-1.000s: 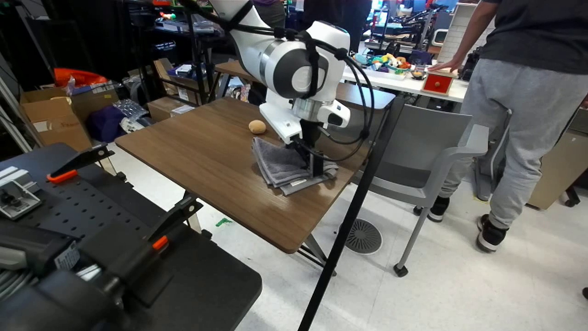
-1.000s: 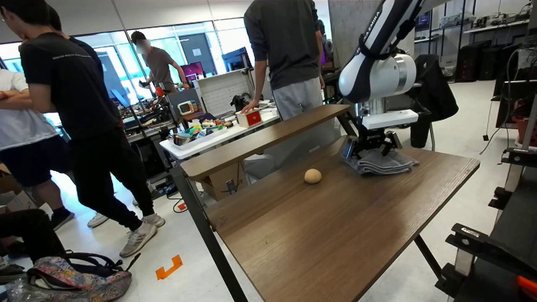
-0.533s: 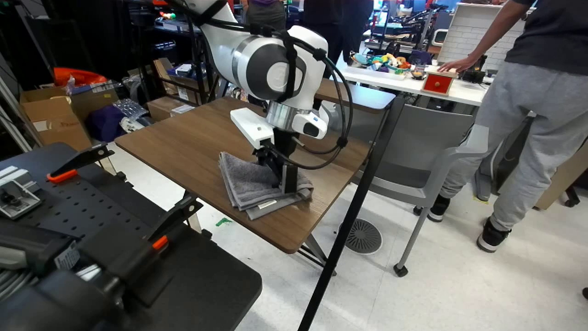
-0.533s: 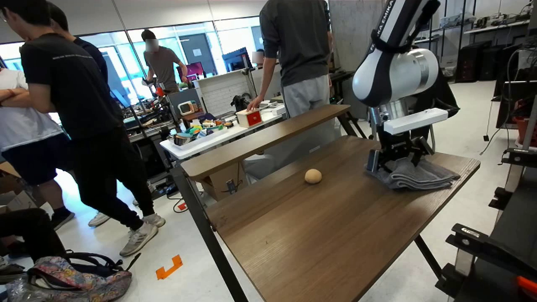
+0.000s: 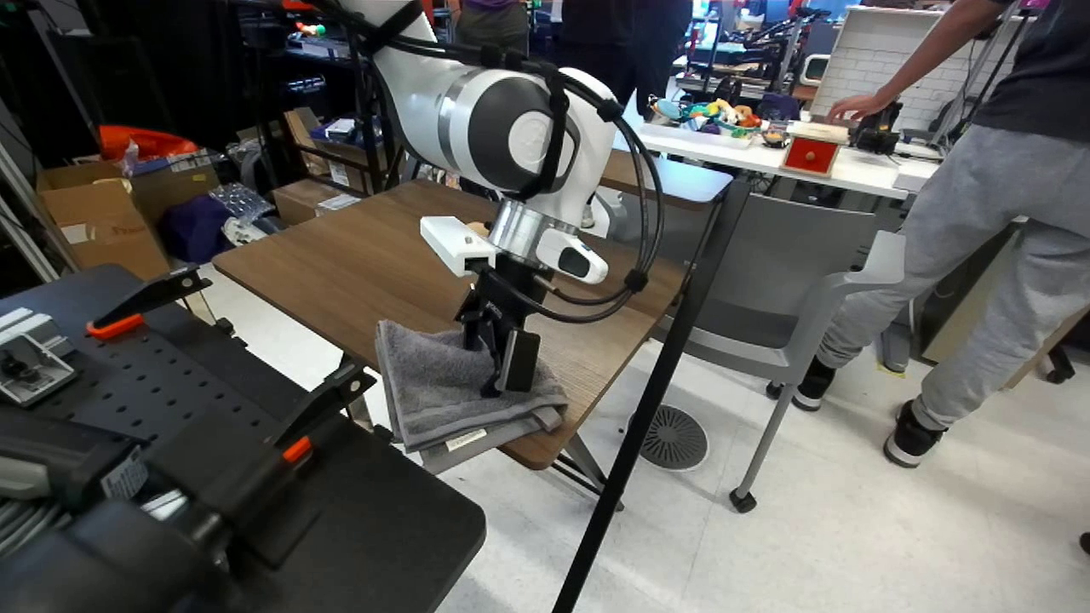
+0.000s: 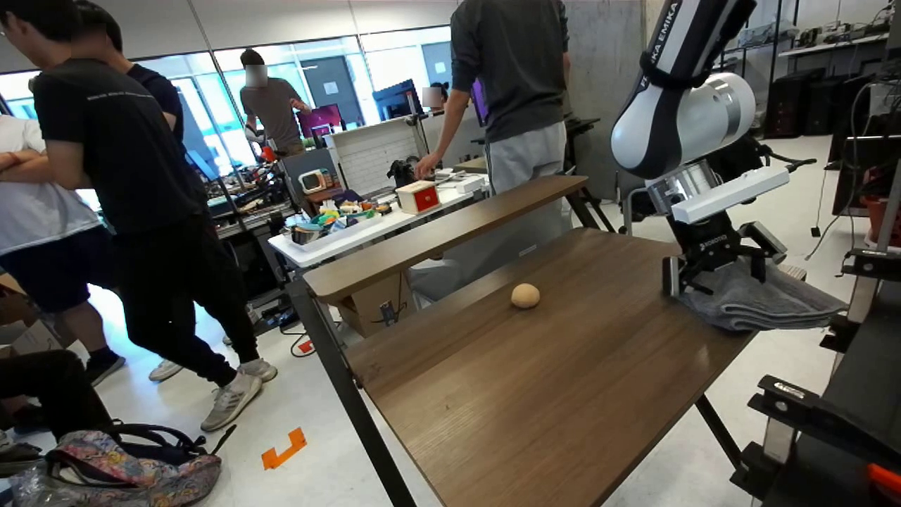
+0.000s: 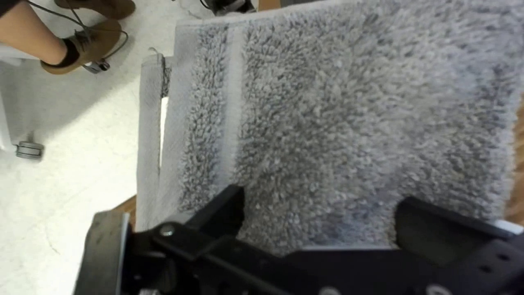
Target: Move the brown plushie to the left, then use the towel to wipe the table
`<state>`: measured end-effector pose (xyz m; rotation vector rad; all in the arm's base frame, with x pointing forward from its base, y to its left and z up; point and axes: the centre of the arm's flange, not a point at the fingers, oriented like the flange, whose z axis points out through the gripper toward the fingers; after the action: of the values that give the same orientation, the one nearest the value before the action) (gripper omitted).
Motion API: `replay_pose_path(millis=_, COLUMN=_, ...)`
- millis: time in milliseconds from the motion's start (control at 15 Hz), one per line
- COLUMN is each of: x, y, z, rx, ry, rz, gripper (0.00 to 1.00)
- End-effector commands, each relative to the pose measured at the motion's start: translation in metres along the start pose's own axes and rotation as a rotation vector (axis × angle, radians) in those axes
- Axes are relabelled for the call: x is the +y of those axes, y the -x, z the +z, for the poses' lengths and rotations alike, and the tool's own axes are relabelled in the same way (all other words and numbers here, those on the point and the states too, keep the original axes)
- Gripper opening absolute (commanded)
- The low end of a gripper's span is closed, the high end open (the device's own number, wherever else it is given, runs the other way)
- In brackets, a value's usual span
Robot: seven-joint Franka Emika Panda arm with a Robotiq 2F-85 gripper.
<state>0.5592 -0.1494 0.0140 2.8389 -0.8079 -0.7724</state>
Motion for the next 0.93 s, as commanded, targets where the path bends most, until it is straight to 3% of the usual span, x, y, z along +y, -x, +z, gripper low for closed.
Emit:
replay_pose_path(millis=0, x=-0.013, y=-0.007, z=0.051, rx=-0.07, ry=0.083, rz=-0.06, gripper=1.0)
replay_pose_path(millis=467, x=-0.114, y=0.032, z=0.063, rx=-0.177, ry=0.016, rz=-0.355, gripper=1.0)
replay_pose_path(millis=867, x=-0.175, y=0.042, z=0.046, rx=-0.034, ry=0.039, rz=-0.465, gripper=1.0)
